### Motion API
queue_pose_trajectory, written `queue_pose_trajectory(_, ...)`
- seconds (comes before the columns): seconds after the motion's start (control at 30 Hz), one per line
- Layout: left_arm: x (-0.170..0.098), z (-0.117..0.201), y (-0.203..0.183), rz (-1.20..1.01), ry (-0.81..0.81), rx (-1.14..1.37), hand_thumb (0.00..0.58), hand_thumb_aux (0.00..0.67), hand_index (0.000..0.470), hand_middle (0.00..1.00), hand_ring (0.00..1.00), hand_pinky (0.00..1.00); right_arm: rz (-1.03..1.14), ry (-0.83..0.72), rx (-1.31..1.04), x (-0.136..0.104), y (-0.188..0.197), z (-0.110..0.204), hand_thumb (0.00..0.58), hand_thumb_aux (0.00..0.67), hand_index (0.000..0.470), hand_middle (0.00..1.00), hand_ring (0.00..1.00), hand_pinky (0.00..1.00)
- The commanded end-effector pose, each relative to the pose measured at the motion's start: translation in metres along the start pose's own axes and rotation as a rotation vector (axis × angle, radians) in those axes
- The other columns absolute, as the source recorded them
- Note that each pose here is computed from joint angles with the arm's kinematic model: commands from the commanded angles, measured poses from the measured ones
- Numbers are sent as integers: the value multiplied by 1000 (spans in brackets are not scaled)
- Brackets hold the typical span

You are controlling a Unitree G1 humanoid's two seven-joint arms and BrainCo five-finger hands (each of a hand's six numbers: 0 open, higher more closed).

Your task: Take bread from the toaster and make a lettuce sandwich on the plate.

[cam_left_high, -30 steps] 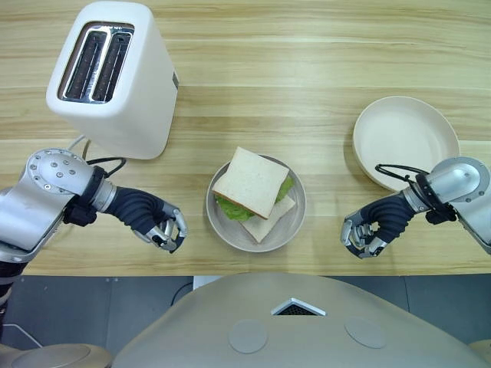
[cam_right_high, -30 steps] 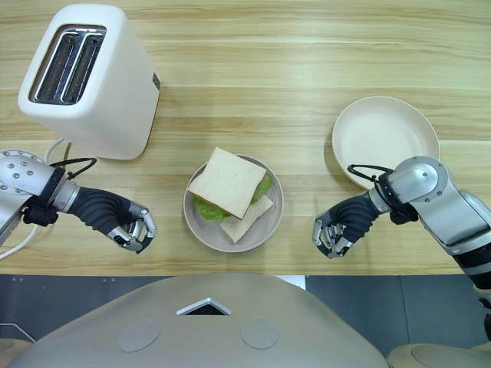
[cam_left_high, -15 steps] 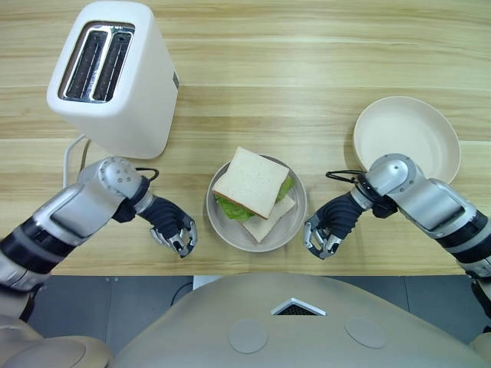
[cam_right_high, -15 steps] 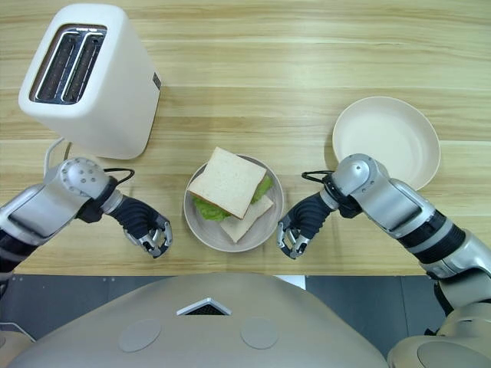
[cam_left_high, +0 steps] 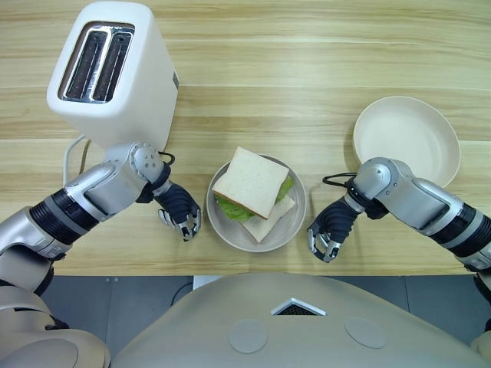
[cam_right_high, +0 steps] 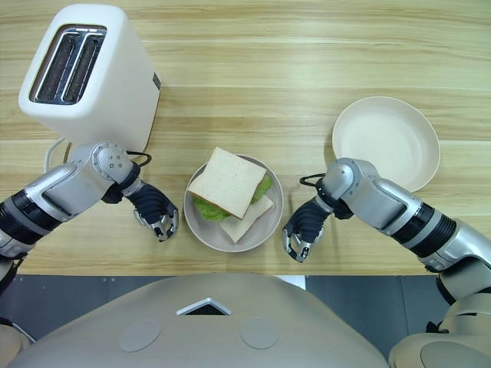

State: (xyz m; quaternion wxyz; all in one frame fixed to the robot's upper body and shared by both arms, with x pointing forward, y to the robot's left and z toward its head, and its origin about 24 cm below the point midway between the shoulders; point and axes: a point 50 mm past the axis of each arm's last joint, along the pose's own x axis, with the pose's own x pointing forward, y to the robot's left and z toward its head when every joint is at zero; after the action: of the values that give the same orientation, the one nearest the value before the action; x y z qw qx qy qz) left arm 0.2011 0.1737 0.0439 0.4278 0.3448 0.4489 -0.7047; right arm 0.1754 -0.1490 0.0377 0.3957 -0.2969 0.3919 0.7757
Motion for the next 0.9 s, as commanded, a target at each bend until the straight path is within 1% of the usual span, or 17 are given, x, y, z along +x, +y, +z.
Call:
queue_pose_trajectory(0.03, 7, -5, -9, -165, 20, -15, 580, 670, 470, 1000, 1000, 1000, 140, 130, -21, -7, 9, -11, 580, 670, 470, 976, 976, 976)
queue_pose_trajectory(0.17, 8, -1, -8, -168, 20, -3, 580, 670, 470, 1000, 1000, 1000, 113, 162, -27, -3, 0, -11, 580, 670, 470, 961, 961, 961)
queue_pose_trajectory(0.4, 1, 2, 5, -140, 36, 5, 580, 670, 470, 1000, 1000, 1000, 90, 182, -32, -3, -17, -6, 580, 670, 470, 973, 973, 973)
queue_pose_trajectory(0.63, -4, 12, 20, -140, 56, 30, 580, 670, 470, 1000, 1000, 1000, 118, 205, -38, -6, -29, -2, 580, 670, 470, 976, 976, 976)
queue_pose_trajectory(0.9, -9, 20, 40, -144, 88, 43, 580, 670, 470, 1000, 1000, 1000, 81, 191, -35, -12, -50, 5, 580, 670, 470, 973, 973, 973)
